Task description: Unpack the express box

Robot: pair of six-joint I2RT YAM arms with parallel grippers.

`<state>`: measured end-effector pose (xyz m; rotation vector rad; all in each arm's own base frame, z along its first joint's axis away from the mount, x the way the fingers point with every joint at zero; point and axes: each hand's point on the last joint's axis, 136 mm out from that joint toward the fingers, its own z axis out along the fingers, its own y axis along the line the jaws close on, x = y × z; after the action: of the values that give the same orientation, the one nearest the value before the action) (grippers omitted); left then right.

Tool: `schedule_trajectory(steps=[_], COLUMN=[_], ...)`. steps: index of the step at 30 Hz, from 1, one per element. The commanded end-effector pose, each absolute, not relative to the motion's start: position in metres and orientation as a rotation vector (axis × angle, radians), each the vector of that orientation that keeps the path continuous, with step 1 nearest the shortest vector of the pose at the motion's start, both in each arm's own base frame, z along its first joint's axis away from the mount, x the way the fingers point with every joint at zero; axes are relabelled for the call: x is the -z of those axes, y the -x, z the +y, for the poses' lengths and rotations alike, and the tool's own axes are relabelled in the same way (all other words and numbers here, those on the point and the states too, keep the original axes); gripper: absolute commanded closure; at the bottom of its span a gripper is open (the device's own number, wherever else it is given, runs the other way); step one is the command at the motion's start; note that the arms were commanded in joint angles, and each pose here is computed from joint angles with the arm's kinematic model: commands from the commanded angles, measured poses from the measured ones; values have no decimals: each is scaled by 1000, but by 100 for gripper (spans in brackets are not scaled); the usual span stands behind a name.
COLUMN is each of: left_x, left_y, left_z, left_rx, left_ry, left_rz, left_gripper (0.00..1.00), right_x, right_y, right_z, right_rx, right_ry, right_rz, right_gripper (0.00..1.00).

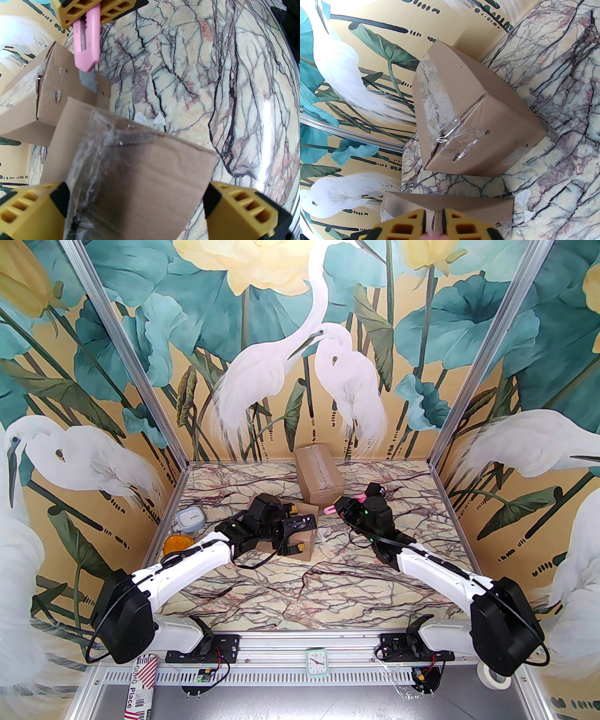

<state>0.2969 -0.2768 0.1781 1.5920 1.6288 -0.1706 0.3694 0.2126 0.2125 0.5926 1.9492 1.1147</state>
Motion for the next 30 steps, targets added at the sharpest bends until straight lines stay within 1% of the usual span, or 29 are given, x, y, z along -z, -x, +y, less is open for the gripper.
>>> schedule_trajectory(steps=[1, 11, 30], left_x=[-176, -173, -168], left_y=[-295, -295, -295], left_z=[-281, -282, -281], left_rx=[192, 200, 199], left_ry=[-1588, -1587, -1588], left_rz=[1625, 1631, 1643], left_gripper=[1, 0, 0], right_x=[-216, -211, -221], right_y=[-374, -378, -372], right_z=[224, 233, 228], right_rx=[-1173, -1202, -1204], right_ry=[-572, -568, -576], right_rz=[1931, 1947, 1917], right_gripper=[100, 100, 100])
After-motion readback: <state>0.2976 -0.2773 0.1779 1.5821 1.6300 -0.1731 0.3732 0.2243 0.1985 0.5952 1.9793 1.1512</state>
